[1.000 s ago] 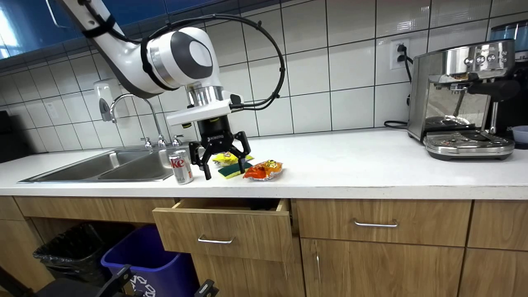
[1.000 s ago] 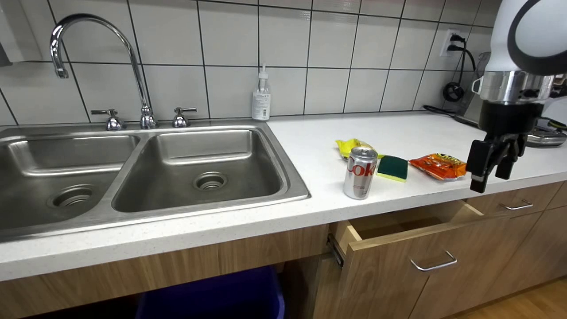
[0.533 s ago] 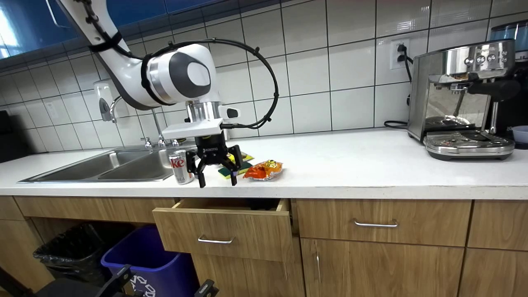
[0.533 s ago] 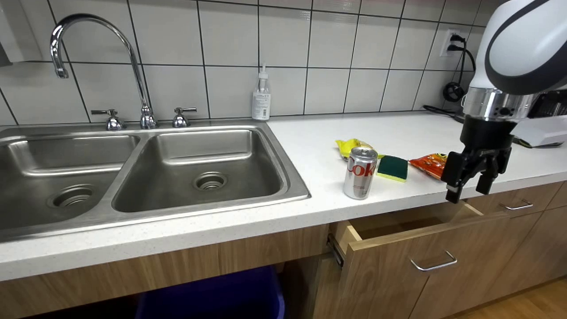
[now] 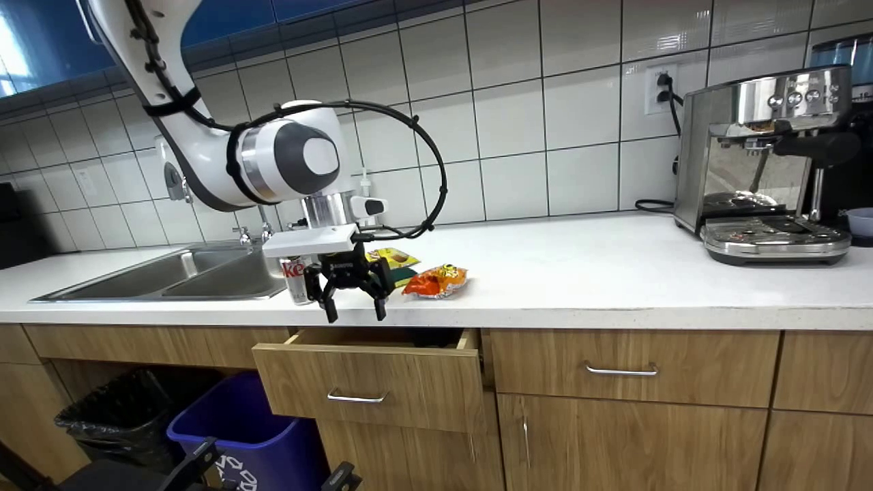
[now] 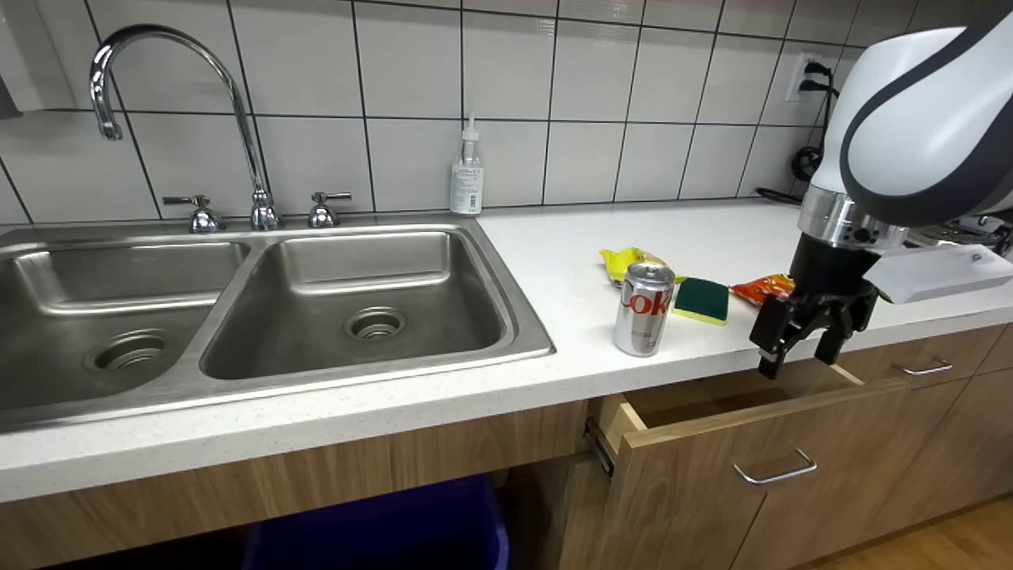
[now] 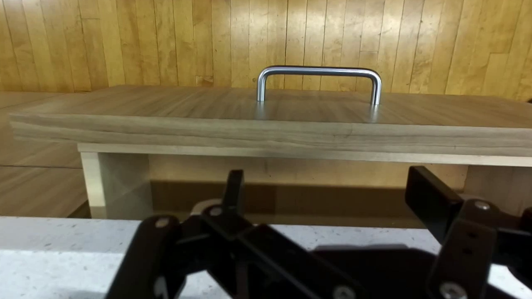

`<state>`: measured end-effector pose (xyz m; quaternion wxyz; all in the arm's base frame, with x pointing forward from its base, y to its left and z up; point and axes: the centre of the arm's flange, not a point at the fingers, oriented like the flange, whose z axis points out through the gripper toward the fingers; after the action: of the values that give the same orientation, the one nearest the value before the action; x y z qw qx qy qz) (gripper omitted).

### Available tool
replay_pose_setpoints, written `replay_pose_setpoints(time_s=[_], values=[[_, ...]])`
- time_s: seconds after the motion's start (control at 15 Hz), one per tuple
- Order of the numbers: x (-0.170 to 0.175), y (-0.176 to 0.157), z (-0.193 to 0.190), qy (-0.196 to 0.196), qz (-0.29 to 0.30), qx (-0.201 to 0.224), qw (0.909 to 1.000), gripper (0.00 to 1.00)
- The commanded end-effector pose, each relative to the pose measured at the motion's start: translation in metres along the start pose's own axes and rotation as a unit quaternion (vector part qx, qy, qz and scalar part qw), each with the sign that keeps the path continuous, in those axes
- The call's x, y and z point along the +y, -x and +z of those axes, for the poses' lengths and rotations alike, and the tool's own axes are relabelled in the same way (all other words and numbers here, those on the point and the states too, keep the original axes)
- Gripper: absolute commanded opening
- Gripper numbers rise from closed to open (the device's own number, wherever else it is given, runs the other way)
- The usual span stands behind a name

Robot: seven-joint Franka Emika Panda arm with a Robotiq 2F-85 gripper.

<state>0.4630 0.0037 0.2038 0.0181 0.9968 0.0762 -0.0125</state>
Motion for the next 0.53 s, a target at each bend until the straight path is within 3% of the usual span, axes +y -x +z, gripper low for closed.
replay_pose_setpoints(time_s=[0.0, 0.47], values=[[-0.008, -0.004, 0.014, 0.001, -0.002, 0.017, 0.9999, 1.0], [-0.024, 0.0, 0.034, 0.002, -0.035, 0.039, 0.9986, 1.0]])
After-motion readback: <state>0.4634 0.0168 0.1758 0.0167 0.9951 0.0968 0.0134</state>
